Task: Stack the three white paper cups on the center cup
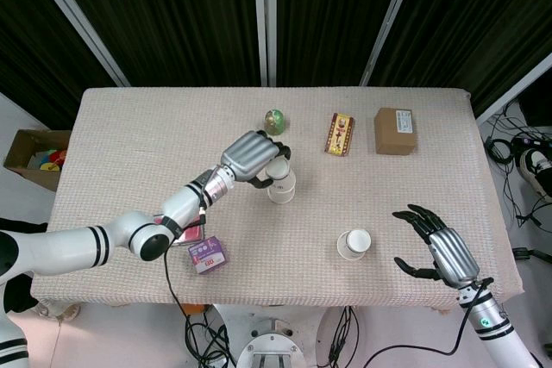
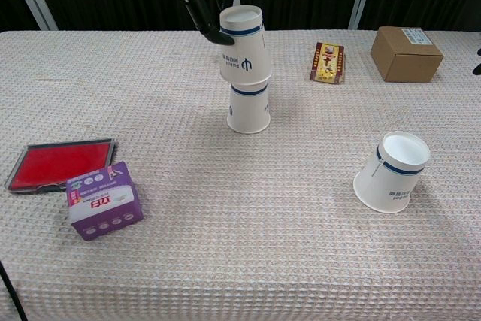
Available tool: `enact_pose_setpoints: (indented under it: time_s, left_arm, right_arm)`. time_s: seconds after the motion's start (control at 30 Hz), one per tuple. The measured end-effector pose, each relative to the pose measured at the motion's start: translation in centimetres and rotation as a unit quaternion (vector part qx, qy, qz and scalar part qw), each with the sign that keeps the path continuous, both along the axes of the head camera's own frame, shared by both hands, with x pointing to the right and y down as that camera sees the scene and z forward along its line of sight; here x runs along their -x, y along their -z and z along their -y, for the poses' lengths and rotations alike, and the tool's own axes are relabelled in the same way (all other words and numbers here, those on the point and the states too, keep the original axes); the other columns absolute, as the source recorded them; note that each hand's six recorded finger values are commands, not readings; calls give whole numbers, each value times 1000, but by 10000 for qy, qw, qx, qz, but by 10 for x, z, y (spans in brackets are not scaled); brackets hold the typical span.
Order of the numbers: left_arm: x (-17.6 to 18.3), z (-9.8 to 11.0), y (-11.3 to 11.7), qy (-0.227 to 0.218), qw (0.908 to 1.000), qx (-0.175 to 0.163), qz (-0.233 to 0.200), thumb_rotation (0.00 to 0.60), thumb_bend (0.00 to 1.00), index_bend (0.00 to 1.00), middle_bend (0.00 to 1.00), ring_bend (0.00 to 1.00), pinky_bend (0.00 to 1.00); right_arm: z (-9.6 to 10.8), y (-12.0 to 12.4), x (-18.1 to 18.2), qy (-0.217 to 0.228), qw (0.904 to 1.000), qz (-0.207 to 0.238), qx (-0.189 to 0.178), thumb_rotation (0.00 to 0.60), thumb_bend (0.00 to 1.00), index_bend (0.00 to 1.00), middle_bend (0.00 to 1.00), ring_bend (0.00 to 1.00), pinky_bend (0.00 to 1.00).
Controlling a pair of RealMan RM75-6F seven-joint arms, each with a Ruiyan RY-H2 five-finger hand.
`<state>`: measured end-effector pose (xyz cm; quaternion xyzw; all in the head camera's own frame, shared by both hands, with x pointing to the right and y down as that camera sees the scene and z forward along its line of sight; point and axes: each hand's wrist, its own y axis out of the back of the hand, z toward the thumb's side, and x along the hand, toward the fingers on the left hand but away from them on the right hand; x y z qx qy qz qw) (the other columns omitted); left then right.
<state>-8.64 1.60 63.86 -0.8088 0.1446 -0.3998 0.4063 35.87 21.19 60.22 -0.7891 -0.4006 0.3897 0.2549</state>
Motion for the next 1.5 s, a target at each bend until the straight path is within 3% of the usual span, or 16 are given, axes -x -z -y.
enact_pose_setpoints:
  time_s: [0.43,0.57,0.67,0.83,1.2,1.5]
  left_arm:
    - [-2,-4,-10,5,9999,51,147,600,344,450,412,401,283]
    - [-4,-5,-14,8,9998,70,180,600,266,389,333,302,255]
    - [-3,-6,-20,18,9997,42,249,600,182,282,199,165,193]
    - [2,-4,-18,108,9994,-174,263,600,134,211,133,123,165]
    - [47,-7,13,691,9963,-513,48,600,124,207,130,123,163]
    - [118,-25,26,1283,9901,-474,314,600,114,207,130,123,163]
  right_arm:
    - [-2,0,-5,-63,10000,15,8,600,188,194,239,86,184]
    - [-3,-1,-5,-65,10000,22,15,600,188,195,239,86,185]
    - [-4,-1,-4,-43,10000,20,33,600,188,195,239,86,184]
    - [-4,-3,-1,80,9999,-20,88,600,188,195,239,86,184]
    - [10,-15,31,808,9950,-550,225,600,145,141,197,85,186]
    - [21,-40,69,1675,9770,-1248,432,600,163,140,195,86,186]
